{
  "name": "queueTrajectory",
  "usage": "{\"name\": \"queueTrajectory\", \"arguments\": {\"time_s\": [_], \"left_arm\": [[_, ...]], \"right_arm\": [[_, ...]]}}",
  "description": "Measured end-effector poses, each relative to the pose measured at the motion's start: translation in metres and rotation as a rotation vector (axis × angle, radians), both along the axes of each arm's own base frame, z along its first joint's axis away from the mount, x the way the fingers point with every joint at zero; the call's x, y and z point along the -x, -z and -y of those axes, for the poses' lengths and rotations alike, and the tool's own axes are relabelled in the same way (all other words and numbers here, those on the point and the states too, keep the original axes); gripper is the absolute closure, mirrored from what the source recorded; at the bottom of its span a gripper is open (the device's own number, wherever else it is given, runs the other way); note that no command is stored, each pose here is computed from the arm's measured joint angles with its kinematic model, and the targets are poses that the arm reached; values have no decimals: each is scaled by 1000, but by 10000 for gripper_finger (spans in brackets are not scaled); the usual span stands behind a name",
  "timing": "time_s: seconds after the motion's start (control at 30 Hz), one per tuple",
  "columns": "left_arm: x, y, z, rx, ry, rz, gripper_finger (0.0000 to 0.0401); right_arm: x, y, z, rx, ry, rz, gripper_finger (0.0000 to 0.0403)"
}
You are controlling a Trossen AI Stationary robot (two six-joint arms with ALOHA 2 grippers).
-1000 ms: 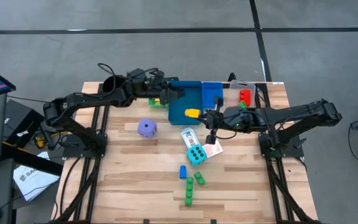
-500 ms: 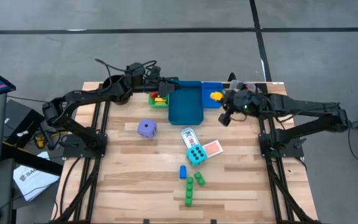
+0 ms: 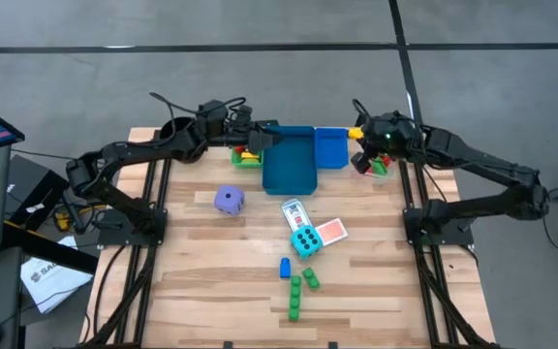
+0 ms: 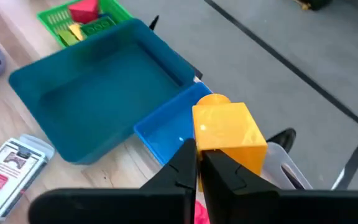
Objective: Pick & Place Toys
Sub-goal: Put the large yellow game piece into the transparent bin
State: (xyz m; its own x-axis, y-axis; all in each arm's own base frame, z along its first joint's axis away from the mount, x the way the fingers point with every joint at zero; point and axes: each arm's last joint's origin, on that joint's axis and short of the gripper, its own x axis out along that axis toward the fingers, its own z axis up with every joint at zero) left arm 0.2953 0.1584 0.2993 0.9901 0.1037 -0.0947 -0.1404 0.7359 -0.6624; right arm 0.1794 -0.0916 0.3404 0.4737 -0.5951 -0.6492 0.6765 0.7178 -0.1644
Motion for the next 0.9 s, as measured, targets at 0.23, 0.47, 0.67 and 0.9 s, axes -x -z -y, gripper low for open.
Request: {"name": "queueTrajectory", "arguments": {"time_s": [0.23,0.47,0.67,0.9], "left_arm": [[-2,0,5,0,15,0,116],[-3,0,5,-1,12,0,116],[-3,0,5,0,11,-1,116],[-3,0,5,-1,6,-1,116]], "right_arm": [[10,5,10,-41,57,-54,397],[23,26,24,-129,122,-113,395],[33,58,36,-242,154,-114,396],[45,87,49,-351,213,-45,395]]}}
